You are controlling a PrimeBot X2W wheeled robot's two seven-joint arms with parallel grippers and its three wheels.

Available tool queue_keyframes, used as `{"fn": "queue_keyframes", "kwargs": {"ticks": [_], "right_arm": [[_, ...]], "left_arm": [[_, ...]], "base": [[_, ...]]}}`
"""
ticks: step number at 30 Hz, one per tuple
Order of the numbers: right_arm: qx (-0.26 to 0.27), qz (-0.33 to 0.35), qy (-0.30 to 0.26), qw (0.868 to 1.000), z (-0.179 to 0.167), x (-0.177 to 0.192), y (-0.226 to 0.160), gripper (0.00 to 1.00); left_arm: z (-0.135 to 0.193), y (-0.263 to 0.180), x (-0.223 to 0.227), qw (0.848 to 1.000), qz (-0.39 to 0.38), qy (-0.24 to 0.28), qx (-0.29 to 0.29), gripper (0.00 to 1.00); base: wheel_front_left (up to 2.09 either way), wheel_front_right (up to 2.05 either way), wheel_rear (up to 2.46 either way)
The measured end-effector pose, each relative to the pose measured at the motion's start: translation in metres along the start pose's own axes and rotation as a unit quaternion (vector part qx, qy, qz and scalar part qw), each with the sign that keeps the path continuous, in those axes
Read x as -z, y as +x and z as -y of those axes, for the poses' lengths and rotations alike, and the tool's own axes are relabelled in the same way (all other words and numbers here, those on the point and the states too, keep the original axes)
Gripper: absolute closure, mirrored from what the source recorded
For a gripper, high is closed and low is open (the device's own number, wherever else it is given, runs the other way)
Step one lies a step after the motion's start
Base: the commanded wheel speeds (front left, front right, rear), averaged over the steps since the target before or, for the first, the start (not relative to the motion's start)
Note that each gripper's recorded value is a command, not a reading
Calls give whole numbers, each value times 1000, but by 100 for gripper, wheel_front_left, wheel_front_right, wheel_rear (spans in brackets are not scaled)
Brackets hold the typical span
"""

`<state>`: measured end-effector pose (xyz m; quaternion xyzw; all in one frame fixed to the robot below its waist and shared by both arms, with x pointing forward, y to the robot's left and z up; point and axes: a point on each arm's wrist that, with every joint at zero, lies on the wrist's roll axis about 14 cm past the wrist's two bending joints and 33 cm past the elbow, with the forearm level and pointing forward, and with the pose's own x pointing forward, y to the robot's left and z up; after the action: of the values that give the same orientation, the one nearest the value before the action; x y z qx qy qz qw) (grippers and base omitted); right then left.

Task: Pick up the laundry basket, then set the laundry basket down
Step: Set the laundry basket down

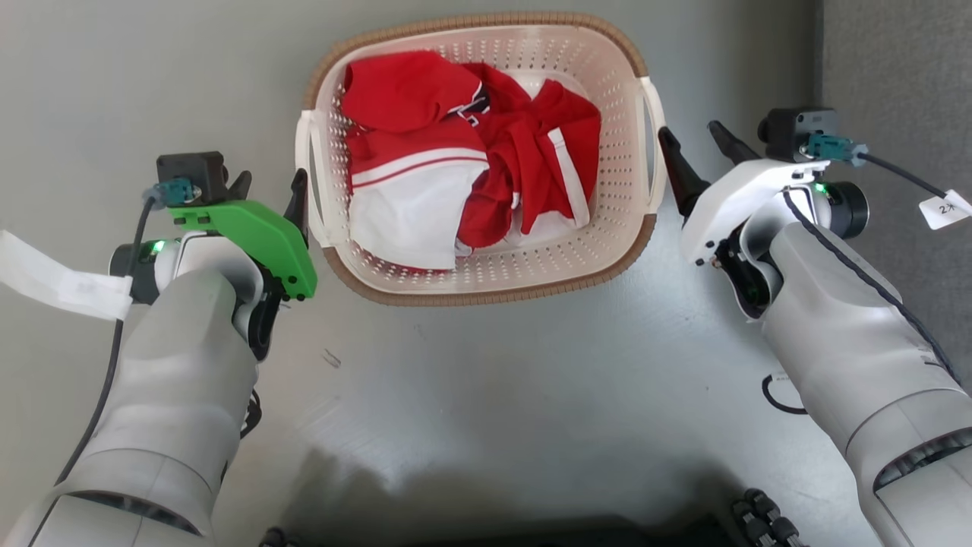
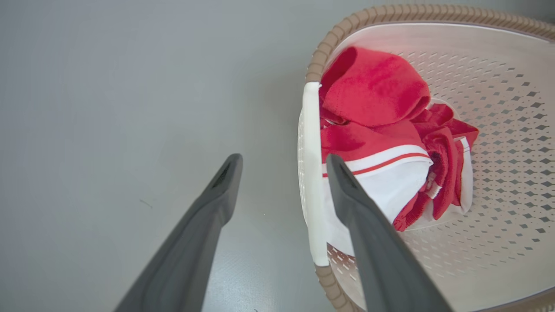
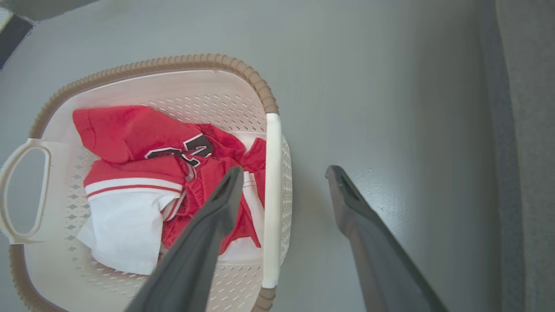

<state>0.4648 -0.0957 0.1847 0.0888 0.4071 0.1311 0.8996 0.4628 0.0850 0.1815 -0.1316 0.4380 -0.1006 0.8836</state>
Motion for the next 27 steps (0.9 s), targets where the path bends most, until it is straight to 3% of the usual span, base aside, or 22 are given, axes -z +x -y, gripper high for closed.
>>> {"fn": "queue_keyframes", "kwargs": {"ticks": [13,20,27], "right_arm": [[-5,89,7,996,-8,-57,-32,0],[-6,158,4,987,-14,-100,-62,0],[-12,230,-14,973,-28,-142,-97,0]], "left_arm": [[20,-33,-39,998,67,11,13,0],[35,-61,-111,985,171,21,22,0],[44,-100,-147,970,240,41,22,0]], "base": [[0,0,0],[0,0,0],[0,0,0]]}}
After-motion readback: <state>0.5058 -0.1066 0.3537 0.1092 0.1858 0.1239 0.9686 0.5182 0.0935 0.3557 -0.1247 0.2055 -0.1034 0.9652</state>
